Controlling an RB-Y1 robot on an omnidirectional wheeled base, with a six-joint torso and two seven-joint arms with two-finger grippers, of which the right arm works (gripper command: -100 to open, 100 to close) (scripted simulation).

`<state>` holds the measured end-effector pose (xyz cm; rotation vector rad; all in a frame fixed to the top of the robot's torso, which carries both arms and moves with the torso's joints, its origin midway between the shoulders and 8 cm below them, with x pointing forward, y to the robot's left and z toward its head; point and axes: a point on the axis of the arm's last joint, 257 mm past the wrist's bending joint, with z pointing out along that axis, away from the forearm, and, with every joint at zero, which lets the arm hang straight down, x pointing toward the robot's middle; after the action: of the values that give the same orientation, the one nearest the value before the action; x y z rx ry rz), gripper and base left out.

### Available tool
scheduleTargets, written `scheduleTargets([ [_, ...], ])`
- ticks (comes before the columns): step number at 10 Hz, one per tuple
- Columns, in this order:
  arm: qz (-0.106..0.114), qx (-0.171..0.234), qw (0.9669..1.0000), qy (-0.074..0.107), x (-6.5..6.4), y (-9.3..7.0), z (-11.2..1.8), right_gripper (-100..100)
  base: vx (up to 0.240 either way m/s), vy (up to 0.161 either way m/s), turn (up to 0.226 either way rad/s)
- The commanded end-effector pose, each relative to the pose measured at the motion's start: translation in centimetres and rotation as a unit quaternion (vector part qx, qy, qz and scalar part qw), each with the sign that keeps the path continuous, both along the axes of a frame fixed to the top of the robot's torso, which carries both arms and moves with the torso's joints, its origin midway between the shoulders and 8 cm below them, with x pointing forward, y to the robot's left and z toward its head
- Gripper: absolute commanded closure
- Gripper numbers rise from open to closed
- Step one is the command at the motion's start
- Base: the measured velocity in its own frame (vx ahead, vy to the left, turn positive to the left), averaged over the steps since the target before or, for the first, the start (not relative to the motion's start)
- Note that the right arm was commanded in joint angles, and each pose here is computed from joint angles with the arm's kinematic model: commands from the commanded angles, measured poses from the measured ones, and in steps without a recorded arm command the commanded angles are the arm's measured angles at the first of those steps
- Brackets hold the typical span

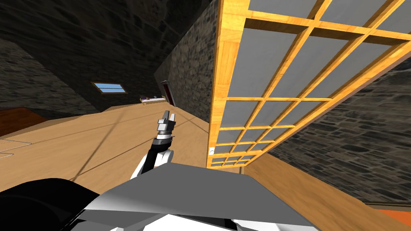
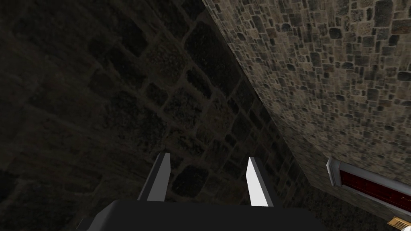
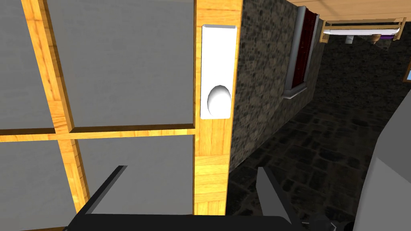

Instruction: Push the door open

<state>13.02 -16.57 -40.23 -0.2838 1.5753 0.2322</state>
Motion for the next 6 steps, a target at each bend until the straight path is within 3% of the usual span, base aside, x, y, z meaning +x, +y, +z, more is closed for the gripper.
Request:
scheduleTargets([
  [1, -0.006, 0.007, 1.0, -0.004, -0.5, 0.9, 0.2, -100, 0.072, 0.075, -0.263],
  [2, -0.016, 0.016, 0.9997, -0.007, -0.7, 1.8, 0.4, -100, 0.02, 0.122, -0.221],
  [3, -0.011, 0.011, 0.9999, -0.005, -0.7, 1.1, 0.3, -100, -0.001, 0.068, -0.048],
  [6, -0.002, -0.002, 1.0, 0.0, -0.9, 0.1, 0.1, -100, 0.158, 0.045, 0.024],
])
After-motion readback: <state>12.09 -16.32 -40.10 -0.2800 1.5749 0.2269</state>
